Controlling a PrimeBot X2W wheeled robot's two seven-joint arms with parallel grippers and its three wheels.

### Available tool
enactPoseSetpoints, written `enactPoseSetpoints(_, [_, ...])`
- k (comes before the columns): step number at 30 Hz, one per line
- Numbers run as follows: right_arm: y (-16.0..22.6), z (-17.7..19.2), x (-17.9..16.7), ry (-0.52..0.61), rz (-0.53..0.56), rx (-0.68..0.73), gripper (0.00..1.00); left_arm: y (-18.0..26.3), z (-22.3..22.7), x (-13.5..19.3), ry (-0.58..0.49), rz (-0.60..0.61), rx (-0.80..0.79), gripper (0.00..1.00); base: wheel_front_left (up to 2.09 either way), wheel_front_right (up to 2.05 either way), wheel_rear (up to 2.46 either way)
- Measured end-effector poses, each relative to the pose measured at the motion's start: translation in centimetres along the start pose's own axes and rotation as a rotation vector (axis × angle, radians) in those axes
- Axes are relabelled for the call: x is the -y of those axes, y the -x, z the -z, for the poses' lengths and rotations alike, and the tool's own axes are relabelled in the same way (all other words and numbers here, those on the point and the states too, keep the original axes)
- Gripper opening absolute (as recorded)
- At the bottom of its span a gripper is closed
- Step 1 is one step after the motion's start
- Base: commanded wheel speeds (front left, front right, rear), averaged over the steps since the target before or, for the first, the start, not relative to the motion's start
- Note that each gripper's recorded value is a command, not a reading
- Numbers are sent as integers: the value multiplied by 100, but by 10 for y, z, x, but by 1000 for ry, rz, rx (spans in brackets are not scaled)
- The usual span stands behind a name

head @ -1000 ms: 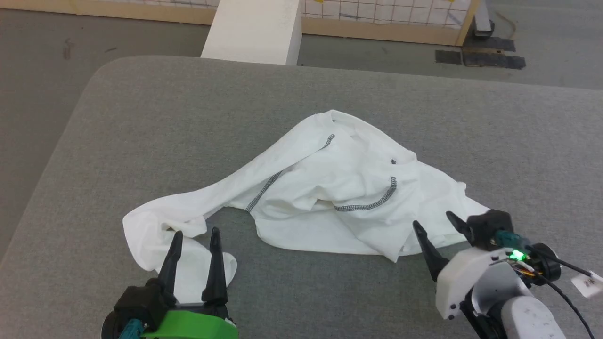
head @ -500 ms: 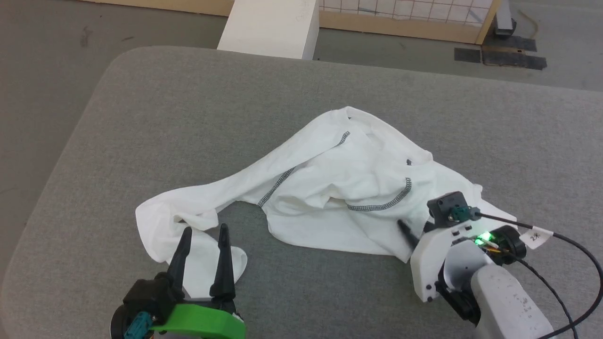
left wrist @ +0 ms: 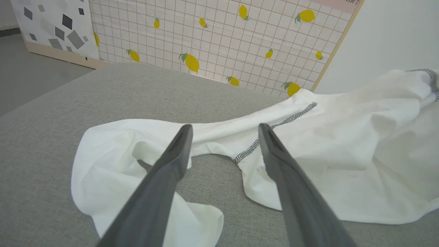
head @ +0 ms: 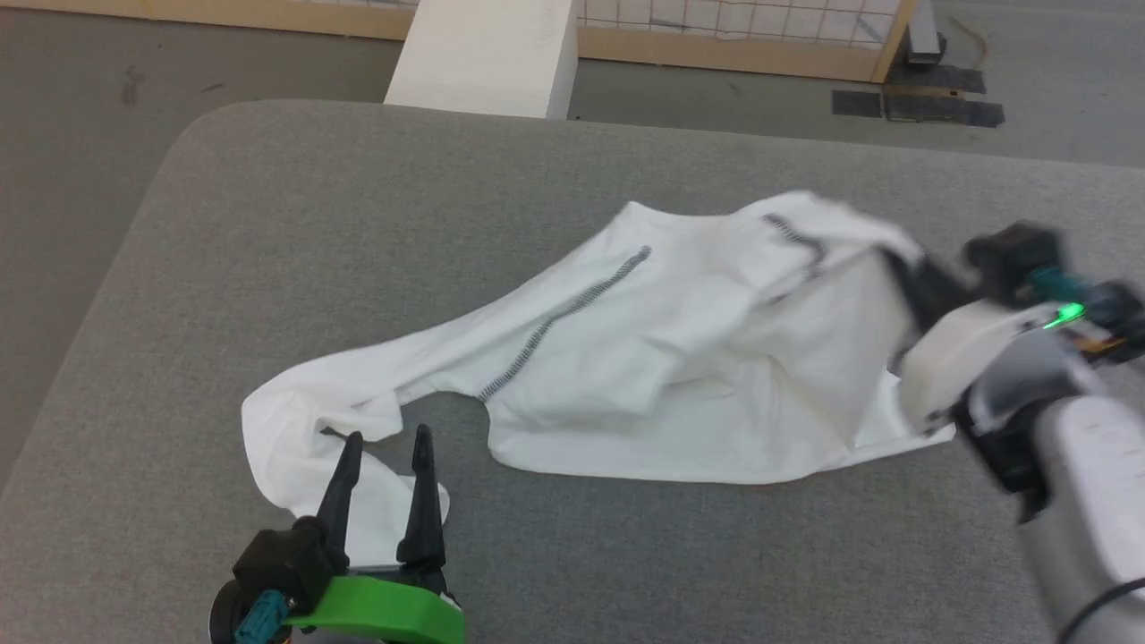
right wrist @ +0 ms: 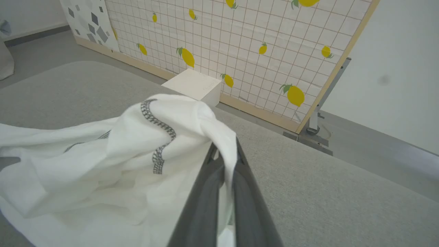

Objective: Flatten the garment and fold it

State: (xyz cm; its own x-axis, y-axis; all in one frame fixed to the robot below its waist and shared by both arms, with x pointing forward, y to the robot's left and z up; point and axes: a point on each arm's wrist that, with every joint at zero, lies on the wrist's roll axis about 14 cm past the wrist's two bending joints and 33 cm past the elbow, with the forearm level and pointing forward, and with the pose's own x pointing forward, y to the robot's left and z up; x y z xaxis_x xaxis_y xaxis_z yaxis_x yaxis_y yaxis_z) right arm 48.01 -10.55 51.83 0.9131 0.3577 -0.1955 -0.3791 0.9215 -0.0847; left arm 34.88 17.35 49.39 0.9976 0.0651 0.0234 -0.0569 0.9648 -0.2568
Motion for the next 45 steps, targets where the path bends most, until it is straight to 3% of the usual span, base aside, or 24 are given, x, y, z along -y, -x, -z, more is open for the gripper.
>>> enactPoseSetpoints(6, [24,-58,62,63,136,84,0,-2,0,8,6,24,1,100,0,0,0])
enactPoseSetpoints(11, [38,-66,100,57,233,25,0,-1,2,7,16,19,-7,100,0,0,0])
enactPoseSetpoints(14, [52,-38,128,23,310,-97,0,2,5,4,26,7,-15,100,0,0,0])
enactPoseSetpoints(20, [96,71,161,-54,446,-408,0,5,10,-4,25,-19,-34,100,0,0,0])
enactPoseSetpoints(22, [103,86,165,-66,474,-423,47,6,11,-5,24,-25,-39,100,0,0,0])
enactPoseSetpoints(23, [104,89,165,-56,480,-422,91,6,12,-6,23,-26,-41,100,0,0,0])
enactPoseSetpoints(24, [104,91,165,-56,482,-416,100,6,12,-6,23,-26,-42,100,0,0,0])
enactPoseSetpoints(29, [100,86,158,-39,464,-351,100,5,15,1,27,3,-50,100,0,0,0])
enactPoseSetpoints(36, [86,10,155,104,428,-113,100,4,14,13,34,44,-44,100,0,0,0])
enactPoseSetpoints(40, [66,-4,104,96,273,-81,100,4,14,15,36,52,-43,100,0,0,0])
enactPoseSetpoints(45, [51,8,31,57,46,-152,100,6,15,11,35,43,-47,100,0,0,0])
